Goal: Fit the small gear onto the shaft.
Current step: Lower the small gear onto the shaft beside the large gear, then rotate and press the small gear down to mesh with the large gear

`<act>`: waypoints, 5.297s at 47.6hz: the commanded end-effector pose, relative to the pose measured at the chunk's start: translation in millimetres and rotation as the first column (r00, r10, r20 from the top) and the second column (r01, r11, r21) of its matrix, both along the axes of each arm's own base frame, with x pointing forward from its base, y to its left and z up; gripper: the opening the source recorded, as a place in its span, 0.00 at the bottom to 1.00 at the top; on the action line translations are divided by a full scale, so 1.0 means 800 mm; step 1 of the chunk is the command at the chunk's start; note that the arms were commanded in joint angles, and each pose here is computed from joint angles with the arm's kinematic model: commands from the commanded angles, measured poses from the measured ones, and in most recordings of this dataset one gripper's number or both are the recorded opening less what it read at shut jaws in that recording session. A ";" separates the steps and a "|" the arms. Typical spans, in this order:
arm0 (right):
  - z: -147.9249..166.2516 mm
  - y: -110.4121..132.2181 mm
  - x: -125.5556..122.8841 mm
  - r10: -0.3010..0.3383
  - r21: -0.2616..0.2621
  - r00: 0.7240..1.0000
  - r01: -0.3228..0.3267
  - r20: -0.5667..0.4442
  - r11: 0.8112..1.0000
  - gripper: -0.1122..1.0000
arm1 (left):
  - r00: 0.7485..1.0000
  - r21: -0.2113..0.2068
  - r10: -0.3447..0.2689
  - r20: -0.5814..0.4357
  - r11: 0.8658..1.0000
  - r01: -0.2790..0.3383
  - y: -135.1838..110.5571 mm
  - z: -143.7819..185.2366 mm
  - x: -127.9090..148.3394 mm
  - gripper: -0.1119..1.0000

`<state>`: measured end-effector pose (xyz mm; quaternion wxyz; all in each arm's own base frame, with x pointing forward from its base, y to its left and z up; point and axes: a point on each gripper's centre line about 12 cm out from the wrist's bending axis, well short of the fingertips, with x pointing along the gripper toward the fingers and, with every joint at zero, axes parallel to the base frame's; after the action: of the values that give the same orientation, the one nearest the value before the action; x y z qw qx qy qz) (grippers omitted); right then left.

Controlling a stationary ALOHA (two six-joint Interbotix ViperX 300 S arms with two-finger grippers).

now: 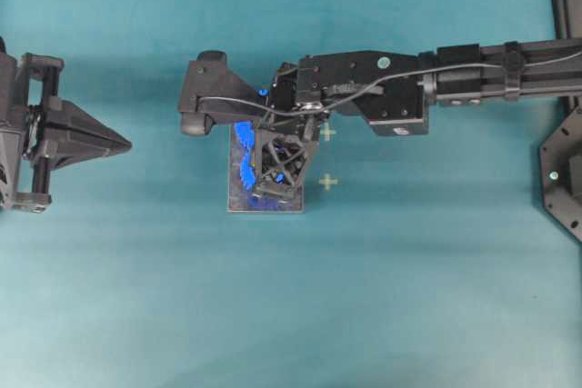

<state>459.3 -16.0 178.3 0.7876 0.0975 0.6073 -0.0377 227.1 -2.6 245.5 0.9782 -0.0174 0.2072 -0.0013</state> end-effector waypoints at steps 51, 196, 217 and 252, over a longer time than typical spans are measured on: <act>0.044 0.001 0.022 0.016 -0.011 0.996 -0.015 0.092 1.000 0.46 | 0.999 -0.013 0.006 0.035 1.000 -0.005 0.000 0.011 0.004 0.10; 0.000 -0.007 0.015 -0.093 -0.022 0.995 0.092 -0.049 0.996 0.10 | 0.999 -0.028 0.013 0.038 1.000 -0.012 0.000 0.001 0.000 0.10; 0.021 0.045 -0.043 -0.061 0.003 0.986 0.062 -0.152 0.998 0.10 | 0.999 -0.028 0.013 0.042 1.000 -0.012 0.000 0.002 0.000 0.10; 0.013 0.016 -0.020 -0.124 -0.017 0.990 0.123 -0.073 0.992 0.10 | 0.999 -0.028 0.013 0.042 1.000 -0.012 0.000 0.002 0.000 0.10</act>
<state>443.4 -15.1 178.6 0.7534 0.1284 0.6362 -0.1055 224.6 -2.6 241.7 0.9799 -0.0325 0.1967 0.0013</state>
